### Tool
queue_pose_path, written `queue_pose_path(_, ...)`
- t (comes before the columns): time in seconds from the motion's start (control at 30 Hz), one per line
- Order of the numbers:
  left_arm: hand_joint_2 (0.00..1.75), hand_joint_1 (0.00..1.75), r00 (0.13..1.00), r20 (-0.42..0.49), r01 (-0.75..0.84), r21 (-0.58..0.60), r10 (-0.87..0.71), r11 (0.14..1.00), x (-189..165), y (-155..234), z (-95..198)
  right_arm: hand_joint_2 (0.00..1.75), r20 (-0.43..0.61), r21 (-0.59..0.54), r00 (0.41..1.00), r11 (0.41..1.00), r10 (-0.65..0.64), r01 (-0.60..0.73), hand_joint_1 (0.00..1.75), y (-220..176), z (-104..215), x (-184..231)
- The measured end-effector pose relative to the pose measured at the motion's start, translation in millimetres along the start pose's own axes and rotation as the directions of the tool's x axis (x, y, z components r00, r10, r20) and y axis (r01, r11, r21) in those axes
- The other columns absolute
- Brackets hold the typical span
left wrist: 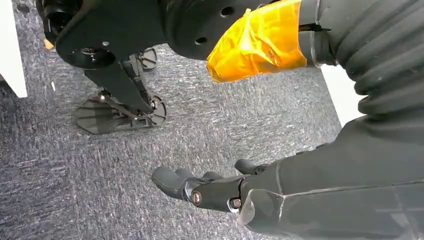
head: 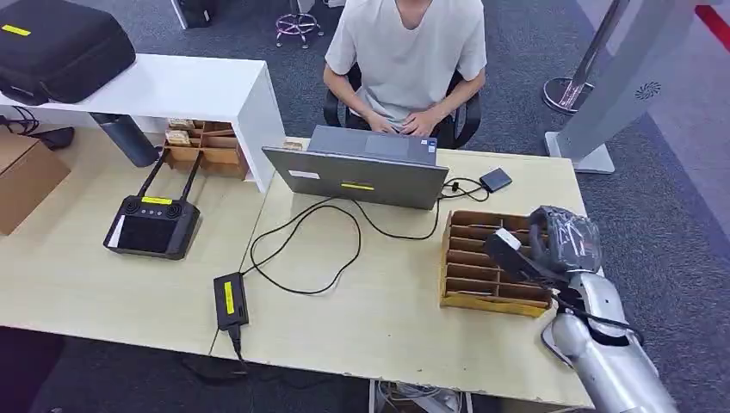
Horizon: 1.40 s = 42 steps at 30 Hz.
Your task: Pass the card to the sensor for recognition and then transmit it.
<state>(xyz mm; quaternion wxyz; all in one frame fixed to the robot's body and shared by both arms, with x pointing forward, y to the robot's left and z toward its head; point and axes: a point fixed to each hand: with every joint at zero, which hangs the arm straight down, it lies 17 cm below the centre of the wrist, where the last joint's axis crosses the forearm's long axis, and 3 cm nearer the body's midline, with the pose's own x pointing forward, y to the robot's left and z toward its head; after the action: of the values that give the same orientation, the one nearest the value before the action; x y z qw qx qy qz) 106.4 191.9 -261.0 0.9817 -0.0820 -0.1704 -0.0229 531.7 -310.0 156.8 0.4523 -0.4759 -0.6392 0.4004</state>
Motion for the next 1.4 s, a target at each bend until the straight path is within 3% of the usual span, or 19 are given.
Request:
queue_pose_path(0.43,1.75,0.00,1.000,0.000,0.000,0.000,0.000,1.000,1.5,-0.7,-0.4,1.75,-0.003,-0.002,1.000,1.000,-0.008,0.008,1.75,-1.4,-0.5,-1.1)
queue_pose_path(0.47,1.75,0.00,1.000,0.000,0.000,0.000,0.000,1.000,1.5,-0.8,-0.4,1.75,-0.003,-0.002,1.000,1.000,-0.007,0.007,1.41,-1.5,-0.5,-1.0)
queue_pose_path(0.5,1.75,0.00,1.000,0.000,0.000,0.000,0.000,1.000,1.5,-0.8,-0.4,1.75,-0.003,-0.002,1.000,1.000,-0.007,0.007,0.23,-1.6,-0.5,-0.9)
queue_pose_path(0.53,1.75,0.00,1.000,-0.001,0.000,0.000,0.000,1.000,1.4,-0.7,-0.4,1.75,-0.002,-0.003,1.000,1.000,-0.008,0.008,0.00,-1.9,-0.6,-0.7)
queue_pose_path(1.4,1.75,0.00,1.000,-0.002,0.001,0.003,-0.001,1.000,0.7,0.3,-0.3,1.75,0.005,-0.023,1.000,1.000,-0.004,0.004,0.00,-9.9,-5.1,3.3)
